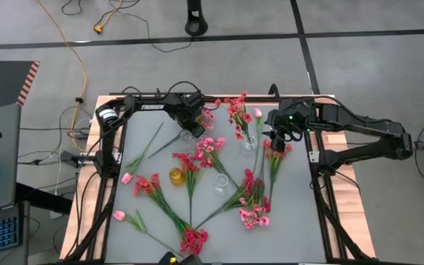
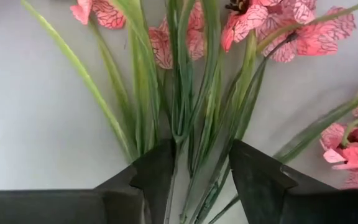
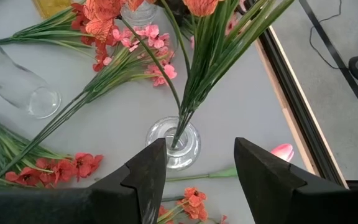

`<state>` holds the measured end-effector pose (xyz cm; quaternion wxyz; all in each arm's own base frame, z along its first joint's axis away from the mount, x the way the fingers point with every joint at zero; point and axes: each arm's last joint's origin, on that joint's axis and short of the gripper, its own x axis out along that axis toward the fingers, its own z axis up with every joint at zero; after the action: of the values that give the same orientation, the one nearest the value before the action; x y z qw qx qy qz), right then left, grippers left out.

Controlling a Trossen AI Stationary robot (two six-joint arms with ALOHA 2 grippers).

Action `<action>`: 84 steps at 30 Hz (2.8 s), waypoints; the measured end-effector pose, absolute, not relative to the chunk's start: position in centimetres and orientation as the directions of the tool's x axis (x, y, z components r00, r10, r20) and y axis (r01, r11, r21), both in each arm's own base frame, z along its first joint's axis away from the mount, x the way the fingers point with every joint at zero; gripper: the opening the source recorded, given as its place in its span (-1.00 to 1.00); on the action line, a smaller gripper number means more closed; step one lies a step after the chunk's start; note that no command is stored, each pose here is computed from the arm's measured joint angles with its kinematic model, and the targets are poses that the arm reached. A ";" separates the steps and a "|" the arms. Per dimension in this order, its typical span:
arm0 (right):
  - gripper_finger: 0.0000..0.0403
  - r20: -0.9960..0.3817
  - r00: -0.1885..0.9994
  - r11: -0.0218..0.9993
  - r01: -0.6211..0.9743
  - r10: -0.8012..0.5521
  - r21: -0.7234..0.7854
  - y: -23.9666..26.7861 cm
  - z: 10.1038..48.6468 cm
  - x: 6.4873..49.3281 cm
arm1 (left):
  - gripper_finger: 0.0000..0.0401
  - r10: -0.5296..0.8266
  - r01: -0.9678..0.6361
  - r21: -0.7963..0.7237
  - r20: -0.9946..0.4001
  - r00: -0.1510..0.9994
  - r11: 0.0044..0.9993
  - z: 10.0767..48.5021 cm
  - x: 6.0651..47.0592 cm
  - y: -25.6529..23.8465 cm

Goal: Sort flowers into vase by color
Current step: Put the top pink flowers into the top left transparent vase

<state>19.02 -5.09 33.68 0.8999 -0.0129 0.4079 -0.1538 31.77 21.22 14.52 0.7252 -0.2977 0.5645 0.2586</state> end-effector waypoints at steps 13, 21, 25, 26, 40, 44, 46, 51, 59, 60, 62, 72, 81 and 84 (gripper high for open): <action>0.06 -0.732 0.618 0.952 0.267 -0.288 -0.149 -5.1 33.7 19.0 | -0.97 0.063 -0.745 -0.151 -0.966 0.251 0.650 15.4 31.8 22.4; 0.06 -0.732 0.618 0.952 0.267 -0.288 -0.149 -5.1 33.7 19.0 | -1.00 0.069 -0.758 -0.182 -0.956 0.287 0.627 16.8 30.7 23.6; 0.06 -0.732 0.618 0.952 0.267 -0.288 -0.149 -5.1 33.7 19.0 | -1.00 0.122 -0.749 -0.187 -0.933 0.337 0.636 19.3 30.0 24.1; 0.06 -0.732 0.617 0.952 0.267 -0.288 -0.149 -5.1 33.7 19.0 | -1.00 0.139 -0.745 -0.187 -0.926 0.352 0.640 20.0 29.9 24.3; 0.06 -0.732 0.618 0.952 0.268 -0.288 -0.149 -5.1 33.7 19.0 | -1.00 0.480 -0.754 -0.158 -0.684 0.549 0.637 34.3 23.8 22.4; 0.06 -0.732 0.618 0.952 0.268 -0.288 -0.149 -5.1 33.7 19.0 | -1.00 0.559 -0.742 -0.174 -0.553 0.618 0.647 38.2 21.9 20.4; 0.06 -0.732 0.618 0.952 0.268 -0.288 -0.149 -5.1 33.7 19.0 | -1.00 0.590 -0.721 -0.187 -0.459 0.665 0.667 39.9 21.2 19.4; 0.06 -0.732 0.618 0.952 0.268 -0.288 -0.149 -5.1 33.7 19.0 | -1.00 0.591 -0.662 -0.222 -0.313 0.744 0.716 41.1 20.1 16.5; 0.06 -0.731 0.618 0.952 0.268 -0.288 -0.149 -5.1 33.7 19.0 | -1.00 0.554 -0.553 -0.264 -0.076 0.829 0.790 37.6 20.5 12.8; 0.06 -0.731 0.618 0.952 0.268 -0.288 -0.149 -5.1 33.7 19.0 | -1.00 0.551 -0.541 -0.266 -0.044 0.833 0.798 37.1 20.4 12.6; 0.06 -0.732 0.618 0.952 0.268 -0.288 -0.149 -5.1 33.7 19.0 | -1.00 0.544 -0.523 -0.268 0.007 0.839 0.809 36.1 20.3 12.2; 0.06 -0.731 0.618 0.952 0.268 -0.288 -0.149 -5.1 33.7 19.0 | -1.00 0.494 -0.486 -0.210 -0.012 0.869 0.849 33.6 19.6 11.2; 0.06 -0.731 0.618 0.952 0.268 -0.288 -0.149 -5.1 33.7 19.0 | -1.00 0.390 -0.401 -0.144 -0.098 0.915 0.905 32.6 20.5 10.2; 0.06 -0.731 0.618 0.952 0.268 -0.288 -0.149 -5.1 33.7 19.0 | -1.00 0.384 -0.403 -0.147 -0.145 0.912 0.903 32.1 20.5 10.1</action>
<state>19.01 -5.10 33.66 0.8994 -0.0127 0.4087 -0.1546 20.52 10.06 32.13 0.9738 -0.0872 0.0562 0.2021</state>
